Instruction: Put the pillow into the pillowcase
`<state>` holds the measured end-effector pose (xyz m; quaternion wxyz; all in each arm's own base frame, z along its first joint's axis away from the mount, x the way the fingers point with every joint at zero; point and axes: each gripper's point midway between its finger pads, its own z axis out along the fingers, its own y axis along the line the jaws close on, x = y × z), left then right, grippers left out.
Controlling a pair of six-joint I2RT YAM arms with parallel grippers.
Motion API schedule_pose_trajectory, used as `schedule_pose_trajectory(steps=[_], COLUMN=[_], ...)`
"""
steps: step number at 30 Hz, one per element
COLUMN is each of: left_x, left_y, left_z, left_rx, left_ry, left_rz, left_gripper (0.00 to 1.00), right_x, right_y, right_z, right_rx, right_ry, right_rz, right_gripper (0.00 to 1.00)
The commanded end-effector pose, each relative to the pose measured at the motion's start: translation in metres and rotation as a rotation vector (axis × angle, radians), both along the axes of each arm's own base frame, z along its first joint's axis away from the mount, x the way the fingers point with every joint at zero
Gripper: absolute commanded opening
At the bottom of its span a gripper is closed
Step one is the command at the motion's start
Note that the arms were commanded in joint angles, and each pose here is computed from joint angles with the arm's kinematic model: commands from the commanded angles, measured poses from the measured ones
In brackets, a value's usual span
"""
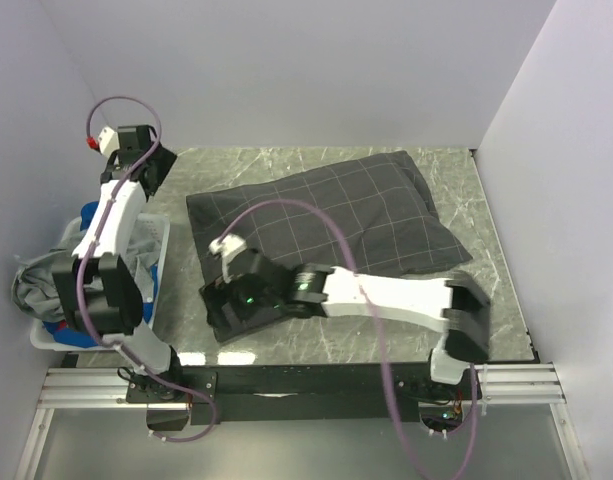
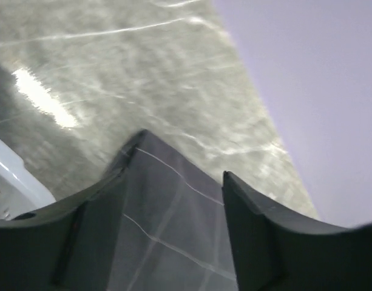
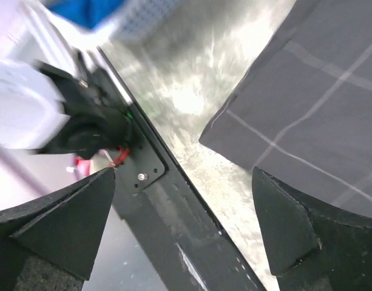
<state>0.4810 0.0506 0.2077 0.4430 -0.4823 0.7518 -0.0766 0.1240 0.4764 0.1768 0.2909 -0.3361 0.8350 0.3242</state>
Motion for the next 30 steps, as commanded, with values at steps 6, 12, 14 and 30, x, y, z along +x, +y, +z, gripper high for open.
schedule_pose_trajectory(steps=[6,12,14,30], left_x=[-0.070,-0.154,-0.174,-0.223], left_y=[-0.157,-0.233,-0.245,-0.233], left_z=[0.090,0.057,0.029,0.001], left_rx=[0.085,0.089,0.099,0.098], left_ry=[-0.184,-0.209,-0.165,-0.268], left_rz=[-0.426,-0.671,-0.737,-0.790], left_gripper=[0.84,0.91,0.91,0.96], right_x=[0.104,0.109,0.100,0.088], right_y=[-0.165,-0.287,-0.310,-0.333], right_z=[0.067,0.063,0.059,0.001], right_rx=[0.167,0.251,0.272,0.198], right_ry=[-0.066,-0.179,-0.199,-0.149], right_rz=[-0.466,-0.781,-0.821,-0.902], right_gripper=[1.00,1.00,1.00,1.00])
